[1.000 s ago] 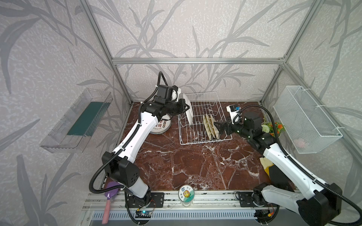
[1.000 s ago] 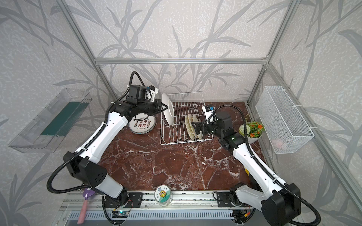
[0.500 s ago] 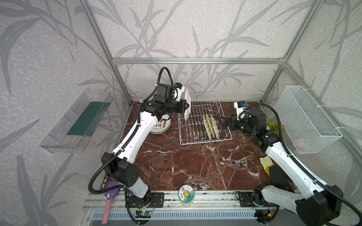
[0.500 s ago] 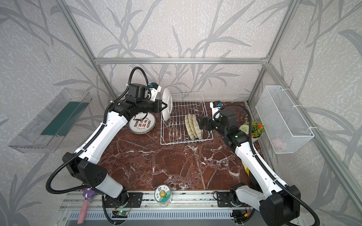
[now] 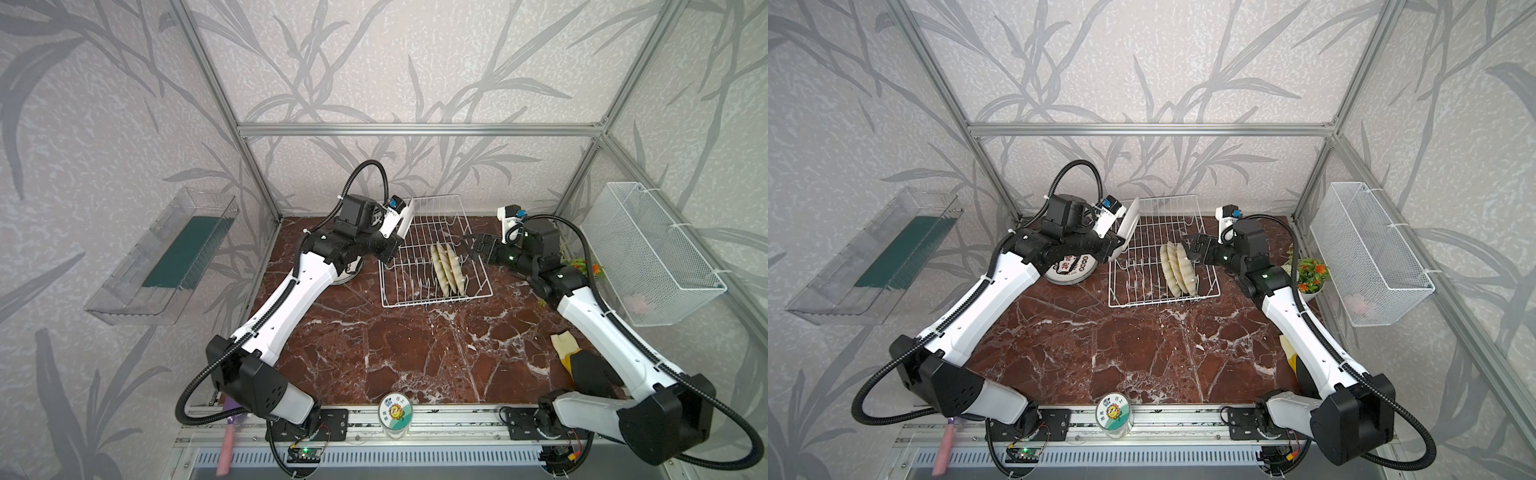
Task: Unload the plates from the dish rack
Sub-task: Place the plate among the plates.
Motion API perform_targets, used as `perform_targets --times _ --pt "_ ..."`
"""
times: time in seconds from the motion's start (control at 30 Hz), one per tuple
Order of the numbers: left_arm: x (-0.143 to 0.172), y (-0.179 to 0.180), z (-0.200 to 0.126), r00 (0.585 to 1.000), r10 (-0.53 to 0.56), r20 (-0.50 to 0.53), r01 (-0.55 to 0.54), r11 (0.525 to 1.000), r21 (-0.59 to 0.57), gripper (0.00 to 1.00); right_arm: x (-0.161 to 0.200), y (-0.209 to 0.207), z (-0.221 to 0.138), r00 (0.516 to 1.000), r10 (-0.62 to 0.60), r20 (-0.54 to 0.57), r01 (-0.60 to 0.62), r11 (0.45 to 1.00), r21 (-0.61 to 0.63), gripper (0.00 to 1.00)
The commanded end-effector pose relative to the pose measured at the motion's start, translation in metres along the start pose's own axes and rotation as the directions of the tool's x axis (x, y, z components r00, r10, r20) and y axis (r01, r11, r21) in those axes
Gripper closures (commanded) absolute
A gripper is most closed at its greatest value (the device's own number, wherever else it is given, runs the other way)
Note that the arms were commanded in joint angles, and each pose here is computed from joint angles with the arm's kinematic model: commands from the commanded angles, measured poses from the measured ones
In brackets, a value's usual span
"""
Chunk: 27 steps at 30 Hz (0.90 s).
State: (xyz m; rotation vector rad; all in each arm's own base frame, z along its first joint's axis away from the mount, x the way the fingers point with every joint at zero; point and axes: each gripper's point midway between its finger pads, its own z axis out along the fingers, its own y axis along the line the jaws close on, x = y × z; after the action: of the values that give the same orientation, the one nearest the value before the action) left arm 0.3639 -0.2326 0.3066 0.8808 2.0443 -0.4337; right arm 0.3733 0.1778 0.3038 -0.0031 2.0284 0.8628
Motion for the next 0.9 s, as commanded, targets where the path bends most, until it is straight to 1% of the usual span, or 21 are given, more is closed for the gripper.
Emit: perform_targets --times 0.0,0.07,0.17,0.2,0.4,0.53,0.7,0.87 --pt "-0.028 0.005 -0.019 0.969 0.222 0.108 -0.212 0.973 -0.097 1.0 -0.015 0.014 -0.001 0.999 0.046 0.021 -0.045 0.998 -0.045 0.01" --pt "-0.027 0.003 -0.02 0.956 0.274 0.109 -0.262 0.959 -0.108 1.0 -0.018 0.015 0.0 0.998 0.064 0.023 -0.063 0.997 -0.049 0.01" --pt "-0.022 -0.003 -0.019 0.924 0.368 0.105 -0.357 0.928 -0.109 1.0 -0.021 0.019 0.003 0.997 0.081 0.019 -0.08 0.995 -0.062 0.01" --pt "-0.02 -0.005 -0.018 0.913 0.396 0.1 -0.385 0.916 -0.114 1.0 -0.022 0.019 0.005 0.994 0.113 0.013 -0.112 0.992 -0.066 0.01" --pt "-0.003 -0.009 -0.007 0.845 0.533 0.046 -0.526 0.843 -0.115 1.0 -0.025 0.023 0.011 0.988 0.152 0.004 -0.151 0.985 -0.081 0.01" --pt "0.007 -0.011 0.0 0.796 0.605 -0.005 -0.602 0.791 -0.113 1.0 -0.024 0.028 0.014 0.987 0.159 -0.007 -0.159 0.983 -0.091 0.02" --pt "0.015 -0.013 0.006 0.716 0.694 -0.072 -0.698 0.707 -0.118 1.0 -0.02 0.032 0.021 0.984 0.178 -0.031 -0.18 0.979 -0.093 0.04" --pt "0.013 -0.02 0.007 0.666 0.744 -0.062 -0.744 0.655 -0.132 1.0 -0.019 0.036 0.028 0.981 0.19 -0.048 -0.194 0.976 -0.095 0.07"
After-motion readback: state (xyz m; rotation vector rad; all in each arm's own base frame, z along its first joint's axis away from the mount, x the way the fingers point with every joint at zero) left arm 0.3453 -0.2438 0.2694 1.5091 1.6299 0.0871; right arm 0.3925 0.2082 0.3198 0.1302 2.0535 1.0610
